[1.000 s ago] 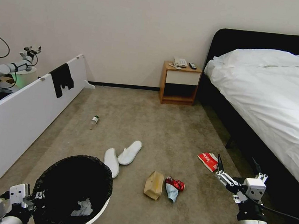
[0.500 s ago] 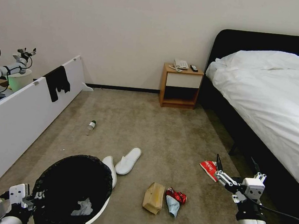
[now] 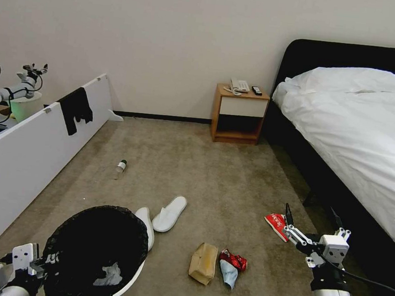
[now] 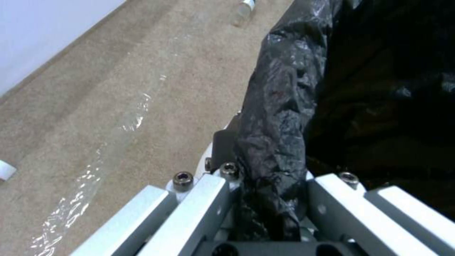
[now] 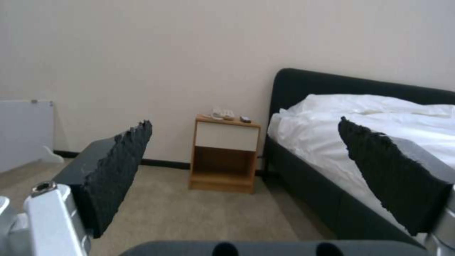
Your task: Pick up the trash bin, then pick up the garbage from the floor and place it into the trash bin.
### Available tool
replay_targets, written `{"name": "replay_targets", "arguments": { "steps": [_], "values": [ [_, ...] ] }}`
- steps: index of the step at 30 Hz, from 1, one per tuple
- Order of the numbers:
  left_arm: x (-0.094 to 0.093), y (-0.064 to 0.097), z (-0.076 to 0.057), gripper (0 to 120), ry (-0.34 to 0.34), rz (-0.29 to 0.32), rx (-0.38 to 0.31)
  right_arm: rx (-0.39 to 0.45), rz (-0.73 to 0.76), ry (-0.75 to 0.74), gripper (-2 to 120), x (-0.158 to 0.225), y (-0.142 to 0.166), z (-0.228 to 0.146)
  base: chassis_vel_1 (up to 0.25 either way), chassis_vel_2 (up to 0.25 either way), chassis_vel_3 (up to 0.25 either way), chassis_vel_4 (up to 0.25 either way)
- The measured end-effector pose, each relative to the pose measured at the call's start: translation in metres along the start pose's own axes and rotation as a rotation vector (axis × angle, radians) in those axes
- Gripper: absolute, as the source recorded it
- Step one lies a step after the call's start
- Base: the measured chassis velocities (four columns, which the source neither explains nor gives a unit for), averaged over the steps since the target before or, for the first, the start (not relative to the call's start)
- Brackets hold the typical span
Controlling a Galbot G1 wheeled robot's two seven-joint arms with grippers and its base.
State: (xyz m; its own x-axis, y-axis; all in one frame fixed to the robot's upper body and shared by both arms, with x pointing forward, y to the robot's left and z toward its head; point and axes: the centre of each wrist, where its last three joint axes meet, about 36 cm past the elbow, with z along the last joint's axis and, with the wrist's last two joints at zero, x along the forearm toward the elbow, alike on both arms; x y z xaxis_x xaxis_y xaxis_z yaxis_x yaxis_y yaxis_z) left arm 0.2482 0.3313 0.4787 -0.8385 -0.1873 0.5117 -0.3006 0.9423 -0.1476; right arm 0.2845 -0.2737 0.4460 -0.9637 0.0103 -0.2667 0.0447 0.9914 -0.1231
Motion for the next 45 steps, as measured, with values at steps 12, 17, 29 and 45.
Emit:
{"name": "replay_targets", "arguments": {
  "steps": [12, 17, 29, 45],
  "values": [
    [-0.006, 0.006, 0.004, 2, 0.015, -0.015, 0.004, -0.002, -0.019, 0.152, 100, -0.035, -0.034, -0.017, 0.0, 0.0, 0.0, 0.0],
    [-0.008, 0.009, 0.005, 2, 0.02, -0.023, 0.009, -0.078, -0.043, 0.386, 100, -0.054, -0.028, -0.021, 0.0, 0.0, 0.0, 0.0],
    [-0.03, 0.011, 0.011, 2, 0.056, -0.005, 0.004, -0.146, -0.12, 1.012, 100, -0.066, -0.024, 0.001, 0.0, 0.0, 0.0, 0.0],
    [-0.031, 0.016, 0.012, 2, 0.061, -0.014, 0.006, -0.155, -0.158, 1.235, 100, -0.087, 0.003, 0.081, 0.0, 0.0, 0.0, 0.0]
  ]
}}
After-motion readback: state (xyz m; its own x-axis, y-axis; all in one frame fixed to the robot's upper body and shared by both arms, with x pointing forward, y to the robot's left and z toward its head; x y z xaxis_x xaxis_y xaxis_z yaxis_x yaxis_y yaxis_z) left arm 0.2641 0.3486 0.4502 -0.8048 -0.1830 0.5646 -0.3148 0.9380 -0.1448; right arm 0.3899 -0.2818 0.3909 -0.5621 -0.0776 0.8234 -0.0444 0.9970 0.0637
